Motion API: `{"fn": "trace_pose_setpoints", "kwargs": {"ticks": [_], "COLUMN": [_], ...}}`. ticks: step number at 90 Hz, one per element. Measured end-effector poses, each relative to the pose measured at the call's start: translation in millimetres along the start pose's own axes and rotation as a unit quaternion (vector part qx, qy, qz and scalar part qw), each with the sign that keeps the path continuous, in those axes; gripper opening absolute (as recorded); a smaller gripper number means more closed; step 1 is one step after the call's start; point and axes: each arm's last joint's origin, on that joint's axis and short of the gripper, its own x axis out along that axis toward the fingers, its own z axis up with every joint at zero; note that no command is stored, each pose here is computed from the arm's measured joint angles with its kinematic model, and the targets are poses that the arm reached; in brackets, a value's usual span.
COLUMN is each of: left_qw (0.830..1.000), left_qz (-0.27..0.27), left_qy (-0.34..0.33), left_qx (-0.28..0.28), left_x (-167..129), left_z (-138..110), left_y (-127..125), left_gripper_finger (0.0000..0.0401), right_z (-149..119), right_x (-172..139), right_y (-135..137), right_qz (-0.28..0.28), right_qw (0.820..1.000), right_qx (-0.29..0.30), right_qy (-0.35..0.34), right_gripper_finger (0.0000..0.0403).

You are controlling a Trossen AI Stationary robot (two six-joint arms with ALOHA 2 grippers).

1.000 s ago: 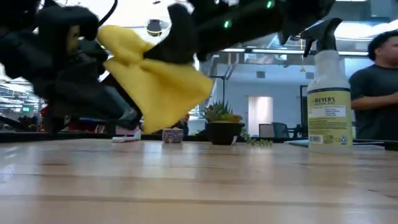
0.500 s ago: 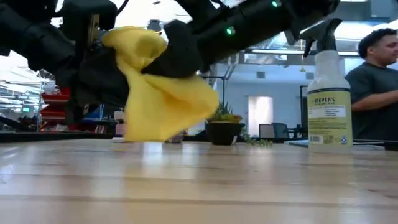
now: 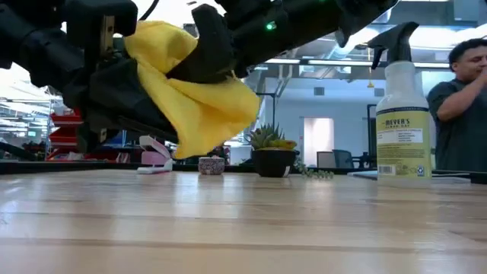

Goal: Apply microfiber cloth
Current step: Wipe the back of the cellphone with the yellow microfiber cloth

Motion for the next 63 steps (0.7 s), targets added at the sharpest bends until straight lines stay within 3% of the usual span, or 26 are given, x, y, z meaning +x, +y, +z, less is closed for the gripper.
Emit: {"fn": "trace_pose_setpoints", "kwargs": {"ticks": [10, 22, 44, 63], "left_qw": [1.0, 1.0, 1.0, 1.0], "left_qz": [-0.006, 0.005, 0.008, -0.013], "left_qy": [-0.007, -0.018, -0.014, 0.007], "left_qx": [0.006, 0.006, -0.001, 0.012], "left_x": [-1, 0, -1, -1], "left_z": [2, 3, 3, 1], "left_y": [-2, -1, 0, -4], "left_gripper_finger": [0.0011, 0.0011, 0.0011, 0.0011], "right_z": [-3, -7, 10, 28], "right_x": [-2, -3, -13, -22], "right_y": [4, 1, -28, -51], "right_qz": [0.009, -0.051, -0.159, -0.18], "right_qw": [1.0, 0.997, 0.986, 0.983], "right_qx": [-0.012, -0.029, -0.025, -0.006], "right_qy": [0.022, 0.049, 0.047, 0.025], "right_gripper_finger": [0.0, 0.0, 0.0, 0.0]}}
